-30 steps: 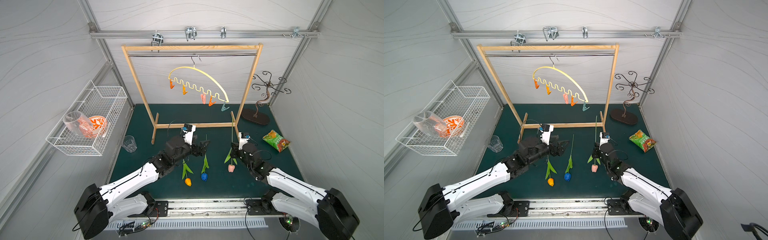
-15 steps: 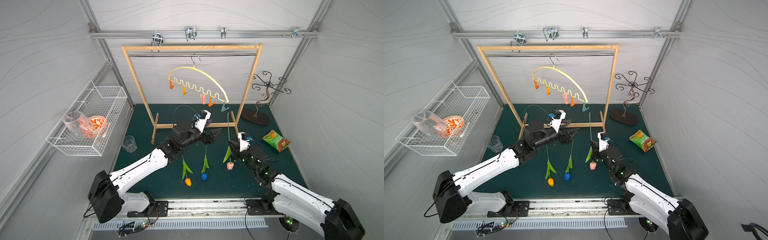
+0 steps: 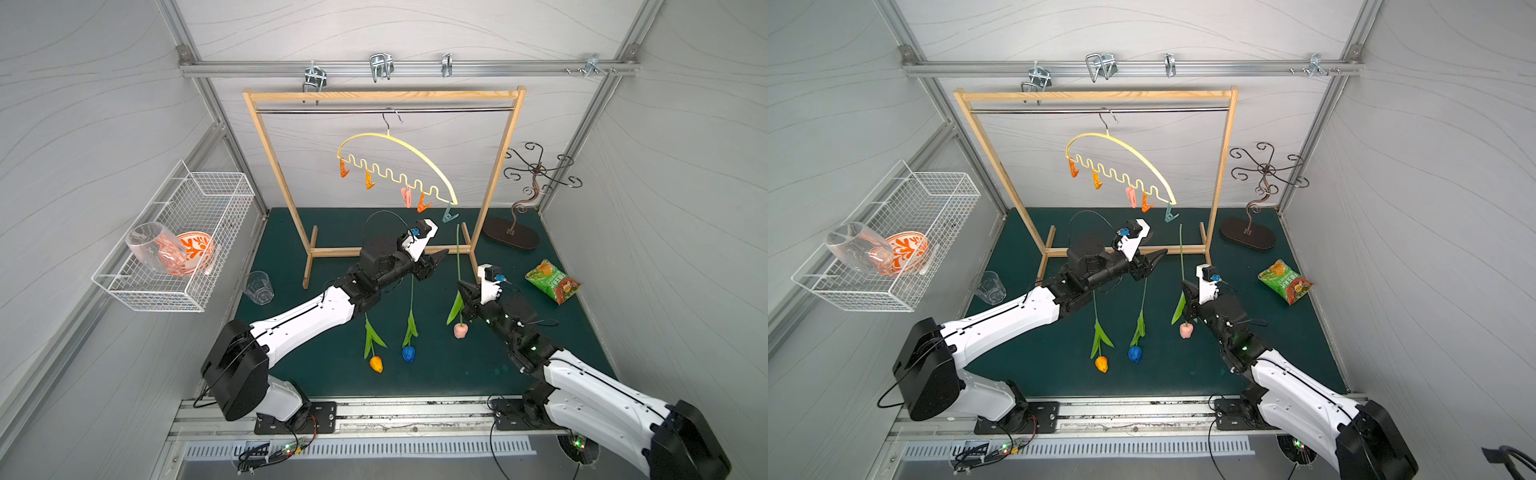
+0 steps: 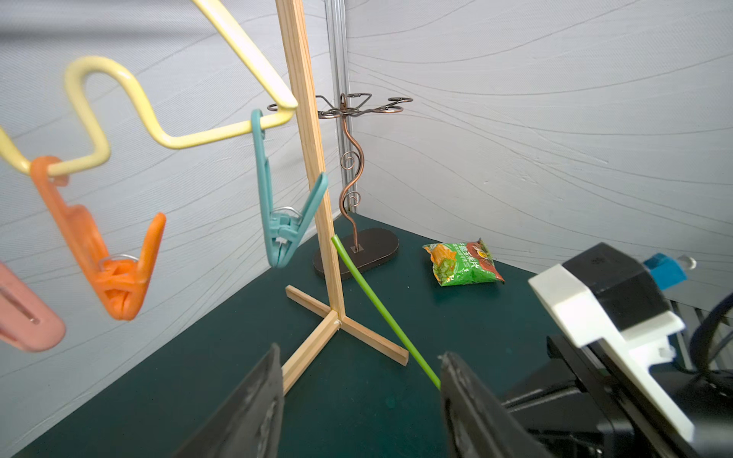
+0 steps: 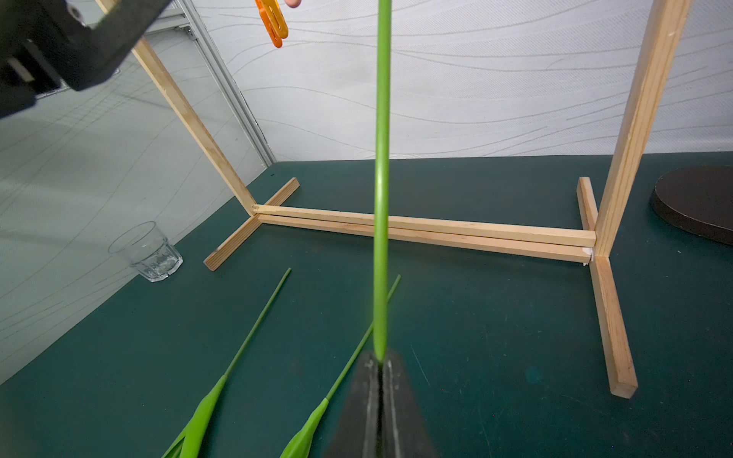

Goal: Dry the flowers on a clothes hanger
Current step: Pick up the flower at the center of the board, then open the clamp at the hanger.

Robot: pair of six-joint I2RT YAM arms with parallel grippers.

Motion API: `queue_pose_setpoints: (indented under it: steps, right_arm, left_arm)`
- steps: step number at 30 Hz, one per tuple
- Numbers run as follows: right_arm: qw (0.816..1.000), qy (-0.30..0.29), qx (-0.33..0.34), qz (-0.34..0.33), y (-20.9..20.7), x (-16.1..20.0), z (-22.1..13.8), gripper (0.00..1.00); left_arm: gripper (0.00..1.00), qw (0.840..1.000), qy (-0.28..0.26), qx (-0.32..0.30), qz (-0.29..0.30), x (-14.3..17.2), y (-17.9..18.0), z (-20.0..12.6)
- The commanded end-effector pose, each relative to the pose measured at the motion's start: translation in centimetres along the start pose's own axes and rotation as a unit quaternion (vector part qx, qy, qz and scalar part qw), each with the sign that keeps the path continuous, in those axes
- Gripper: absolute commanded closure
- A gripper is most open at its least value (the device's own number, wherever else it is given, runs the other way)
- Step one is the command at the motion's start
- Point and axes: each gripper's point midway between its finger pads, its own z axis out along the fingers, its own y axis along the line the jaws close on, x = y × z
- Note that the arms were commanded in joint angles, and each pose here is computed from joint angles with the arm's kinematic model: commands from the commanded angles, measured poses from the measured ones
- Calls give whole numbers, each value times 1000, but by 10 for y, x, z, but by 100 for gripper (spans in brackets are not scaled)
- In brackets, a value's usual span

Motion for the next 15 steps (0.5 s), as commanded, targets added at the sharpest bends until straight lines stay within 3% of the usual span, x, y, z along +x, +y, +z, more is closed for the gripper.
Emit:
queue_pose_setpoints:
  steps: [1, 15]
  right_arm:
    - [1000, -24, -1, 4, 0, -11, -2, 100]
    - [1000, -25, -6, 3, 2, -12, -2, 100]
  left_arm:
    - [35, 997, -74, -17, 28, -44, 7, 7]
    - [33, 995, -87, -49, 27, -57, 27, 32]
